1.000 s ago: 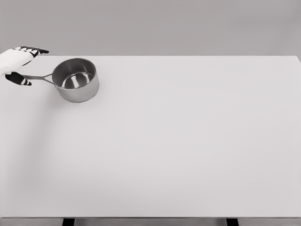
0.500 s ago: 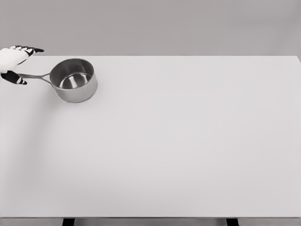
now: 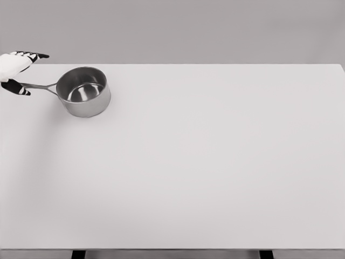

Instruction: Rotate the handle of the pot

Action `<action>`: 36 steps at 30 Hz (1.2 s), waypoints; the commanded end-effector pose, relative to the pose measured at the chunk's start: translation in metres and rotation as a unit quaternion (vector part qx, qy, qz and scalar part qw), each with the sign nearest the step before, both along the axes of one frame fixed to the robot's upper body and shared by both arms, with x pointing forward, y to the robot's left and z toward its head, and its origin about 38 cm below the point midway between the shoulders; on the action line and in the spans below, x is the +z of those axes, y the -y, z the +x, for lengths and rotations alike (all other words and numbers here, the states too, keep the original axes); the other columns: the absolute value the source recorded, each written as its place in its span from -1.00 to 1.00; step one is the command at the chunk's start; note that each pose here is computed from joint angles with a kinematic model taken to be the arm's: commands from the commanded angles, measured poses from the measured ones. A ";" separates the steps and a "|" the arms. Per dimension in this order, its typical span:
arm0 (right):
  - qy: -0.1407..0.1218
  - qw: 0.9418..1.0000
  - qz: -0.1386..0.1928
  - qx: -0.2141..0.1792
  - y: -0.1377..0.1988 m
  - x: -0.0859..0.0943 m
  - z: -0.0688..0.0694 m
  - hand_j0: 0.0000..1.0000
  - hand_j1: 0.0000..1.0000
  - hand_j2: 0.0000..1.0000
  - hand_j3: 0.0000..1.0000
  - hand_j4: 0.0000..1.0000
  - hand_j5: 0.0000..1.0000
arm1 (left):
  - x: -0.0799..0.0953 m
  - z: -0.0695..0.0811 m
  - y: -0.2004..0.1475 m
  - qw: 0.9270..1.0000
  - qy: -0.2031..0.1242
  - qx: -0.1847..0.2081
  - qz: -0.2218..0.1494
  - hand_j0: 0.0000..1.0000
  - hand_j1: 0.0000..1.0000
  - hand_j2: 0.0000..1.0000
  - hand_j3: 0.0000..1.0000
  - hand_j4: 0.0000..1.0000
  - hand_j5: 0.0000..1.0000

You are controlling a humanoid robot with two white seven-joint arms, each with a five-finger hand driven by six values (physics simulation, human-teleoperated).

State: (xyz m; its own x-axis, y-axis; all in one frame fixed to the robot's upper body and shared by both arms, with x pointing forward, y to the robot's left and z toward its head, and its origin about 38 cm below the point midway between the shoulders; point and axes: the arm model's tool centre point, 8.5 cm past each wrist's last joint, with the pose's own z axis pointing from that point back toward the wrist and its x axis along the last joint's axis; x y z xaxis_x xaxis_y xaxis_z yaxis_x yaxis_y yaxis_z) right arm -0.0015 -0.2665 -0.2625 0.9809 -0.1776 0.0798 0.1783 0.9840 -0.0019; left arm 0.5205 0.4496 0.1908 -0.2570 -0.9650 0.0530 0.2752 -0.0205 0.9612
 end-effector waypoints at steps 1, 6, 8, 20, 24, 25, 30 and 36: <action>0.000 1.000 0.000 0.000 0.000 0.000 0.000 1.00 1.00 1.00 1.00 1.00 1.00 | 0.000 0.000 0.001 1.000 0.001 0.000 -0.004 1.00 1.00 1.00 1.00 1.00 1.00; 0.000 1.000 0.000 0.000 0.000 0.000 0.000 1.00 1.00 1.00 1.00 1.00 1.00 | 0.002 -0.001 0.001 1.000 0.004 -0.007 -0.006 1.00 1.00 1.00 1.00 1.00 1.00; 0.000 1.000 0.000 0.000 0.000 0.000 0.000 1.00 1.00 1.00 1.00 1.00 1.00 | 0.006 -0.002 0.007 1.000 0.011 -0.019 -0.005 1.00 1.00 1.00 1.00 1.00 1.00; 0.000 1.000 0.000 0.000 0.000 0.000 0.000 1.00 1.00 1.00 1.00 1.00 1.00 | 0.026 -0.029 0.015 0.996 0.040 -0.081 0.008 1.00 1.00 1.00 1.00 1.00 1.00; 0.000 1.000 0.000 0.000 0.000 0.000 0.000 1.00 1.00 1.00 1.00 1.00 1.00 | 0.034 -0.058 0.017 0.991 0.046 -0.129 -0.002 1.00 1.00 1.00 1.00 1.00 1.00; 0.000 1.000 0.000 0.000 0.000 0.000 0.000 1.00 1.00 1.00 1.00 1.00 1.00 | 0.040 -0.066 0.018 0.989 0.051 -0.138 -0.002 1.00 1.00 1.00 1.00 1.00 1.00; 0.000 1.000 0.000 0.000 0.000 0.000 0.000 1.00 1.00 1.00 1.00 1.00 1.00 | 0.068 -0.103 0.049 0.972 0.113 -0.206 -0.029 1.00 1.00 1.00 1.00 1.00 1.00; 0.000 1.000 0.000 0.000 0.000 0.000 0.000 1.00 1.00 1.00 1.00 1.00 1.00 | 0.086 -0.129 0.087 0.952 0.125 -0.275 -0.054 1.00 1.00 1.00 1.00 1.00 1.00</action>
State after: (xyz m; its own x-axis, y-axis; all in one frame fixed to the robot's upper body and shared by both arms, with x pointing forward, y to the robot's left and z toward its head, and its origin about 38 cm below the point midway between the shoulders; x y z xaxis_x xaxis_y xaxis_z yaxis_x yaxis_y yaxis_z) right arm -0.0015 -0.2665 -0.2625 0.9808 -0.1776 0.0800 0.1783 0.9840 -0.0019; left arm 0.3992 0.3764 0.2524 -0.6960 -0.7176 0.0247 0.0570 -0.0210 0.9982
